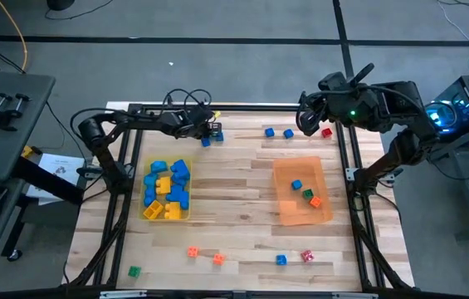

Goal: Sort blocks by size
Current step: Adjust the small green game piece, then put the small blue game piece into the orange bin

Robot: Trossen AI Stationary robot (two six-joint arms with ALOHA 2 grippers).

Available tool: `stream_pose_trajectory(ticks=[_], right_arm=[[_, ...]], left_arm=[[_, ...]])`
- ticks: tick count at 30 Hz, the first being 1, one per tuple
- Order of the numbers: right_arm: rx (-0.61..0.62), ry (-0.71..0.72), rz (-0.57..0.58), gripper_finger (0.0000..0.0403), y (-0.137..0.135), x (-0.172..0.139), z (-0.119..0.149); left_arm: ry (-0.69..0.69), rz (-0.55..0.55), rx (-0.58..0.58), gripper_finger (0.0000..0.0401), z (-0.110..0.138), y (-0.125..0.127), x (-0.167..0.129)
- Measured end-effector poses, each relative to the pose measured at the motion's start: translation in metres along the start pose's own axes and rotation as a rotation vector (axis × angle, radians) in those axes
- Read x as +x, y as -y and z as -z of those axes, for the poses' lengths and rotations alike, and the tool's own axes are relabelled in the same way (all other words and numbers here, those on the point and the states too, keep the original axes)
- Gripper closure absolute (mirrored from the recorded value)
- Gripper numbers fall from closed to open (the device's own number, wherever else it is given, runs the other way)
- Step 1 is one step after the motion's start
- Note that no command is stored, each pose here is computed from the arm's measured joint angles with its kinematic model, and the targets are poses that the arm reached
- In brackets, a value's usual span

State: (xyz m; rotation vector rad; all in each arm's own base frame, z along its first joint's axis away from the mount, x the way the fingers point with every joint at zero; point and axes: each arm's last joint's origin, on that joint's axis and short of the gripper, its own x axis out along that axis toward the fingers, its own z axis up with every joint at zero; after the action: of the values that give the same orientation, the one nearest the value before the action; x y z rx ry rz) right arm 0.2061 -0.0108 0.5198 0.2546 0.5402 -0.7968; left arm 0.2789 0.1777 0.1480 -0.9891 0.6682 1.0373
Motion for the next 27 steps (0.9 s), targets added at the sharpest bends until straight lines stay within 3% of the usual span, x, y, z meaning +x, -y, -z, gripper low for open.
stream_pose_trajectory(ticks=[3,6,9,14,20,27], right_arm=[[-0.003,0.0,0.001,0.0402,0.0,0.0,0.0],[-0.011,0.003,0.005,0.0402,0.0,0.0,0.0],[-0.018,0.008,0.013,0.0402,0.0,0.0,0.0],[-0.018,0.014,0.025,0.0402,0.001,0.0,-0.001],[-0.01,0.012,0.022,0.0402,0.001,0.001,-0.001],[0.024,-0.001,0.001,0.0402,0.0,0.001,0.0]], left_arm=[[-0.015,0.041,0.035,0.0401,-0.005,0.006,-0.013],[0.059,0.098,0.128,0.0401,-0.022,0.016,-0.044],[0.069,0.093,0.265,0.0401,-0.025,0.014,-0.067],[0.031,0.089,0.362,0.0388,-0.022,0.01,-0.08],[-0.138,0.16,0.62,0.0303,-0.013,0.006,-0.064],[-0.273,0.108,0.733,0.0166,-0.011,0.003,-0.037]])
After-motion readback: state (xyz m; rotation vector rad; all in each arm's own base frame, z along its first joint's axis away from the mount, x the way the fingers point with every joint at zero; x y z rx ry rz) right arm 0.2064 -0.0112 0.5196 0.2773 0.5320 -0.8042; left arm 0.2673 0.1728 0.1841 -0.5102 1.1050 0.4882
